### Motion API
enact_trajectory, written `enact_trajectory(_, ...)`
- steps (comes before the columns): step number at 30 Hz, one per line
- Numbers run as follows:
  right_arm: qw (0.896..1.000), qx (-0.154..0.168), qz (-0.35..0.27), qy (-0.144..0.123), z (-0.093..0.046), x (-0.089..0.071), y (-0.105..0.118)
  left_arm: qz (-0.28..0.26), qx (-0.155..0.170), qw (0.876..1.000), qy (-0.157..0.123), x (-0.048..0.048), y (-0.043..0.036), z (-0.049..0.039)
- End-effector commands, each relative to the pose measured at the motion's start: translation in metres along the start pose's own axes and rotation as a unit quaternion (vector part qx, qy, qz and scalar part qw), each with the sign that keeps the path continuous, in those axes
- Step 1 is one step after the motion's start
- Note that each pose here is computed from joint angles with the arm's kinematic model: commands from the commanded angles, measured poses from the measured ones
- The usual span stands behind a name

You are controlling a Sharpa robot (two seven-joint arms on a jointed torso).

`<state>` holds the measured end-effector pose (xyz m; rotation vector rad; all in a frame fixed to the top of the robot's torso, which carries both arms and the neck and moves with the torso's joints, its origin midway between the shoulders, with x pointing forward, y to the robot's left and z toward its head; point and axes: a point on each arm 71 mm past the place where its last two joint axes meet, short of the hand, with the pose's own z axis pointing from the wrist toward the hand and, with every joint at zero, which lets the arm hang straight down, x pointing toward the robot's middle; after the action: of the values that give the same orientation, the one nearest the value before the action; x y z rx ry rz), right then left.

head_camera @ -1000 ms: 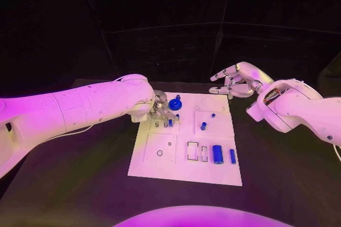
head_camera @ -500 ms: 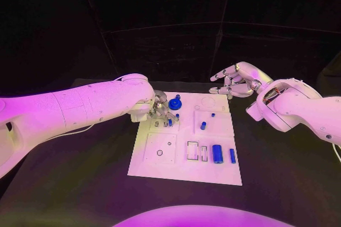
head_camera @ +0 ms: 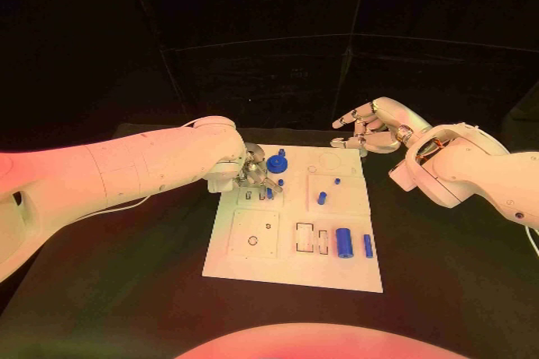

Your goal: Assemble the parts on the task board

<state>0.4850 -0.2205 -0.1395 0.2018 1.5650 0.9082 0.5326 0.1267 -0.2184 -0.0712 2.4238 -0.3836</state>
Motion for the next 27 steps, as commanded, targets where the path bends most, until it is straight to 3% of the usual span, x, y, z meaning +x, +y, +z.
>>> enact_trajectory(1, 1.0, -0.001, -0.001, 0.005, 0.001, 0.0003, 0.0013, 0.007, -0.002, 1.0, 0.006, 0.0008, -0.001, -0.0002)
enact_trajectory(27, 1.0, 0.005, -0.003, 0.015, 0.0043, 0.0021, -0.0013, -0.044, 0.018, 0.999, 0.004, 0.0034, -0.0025, -0.0022)
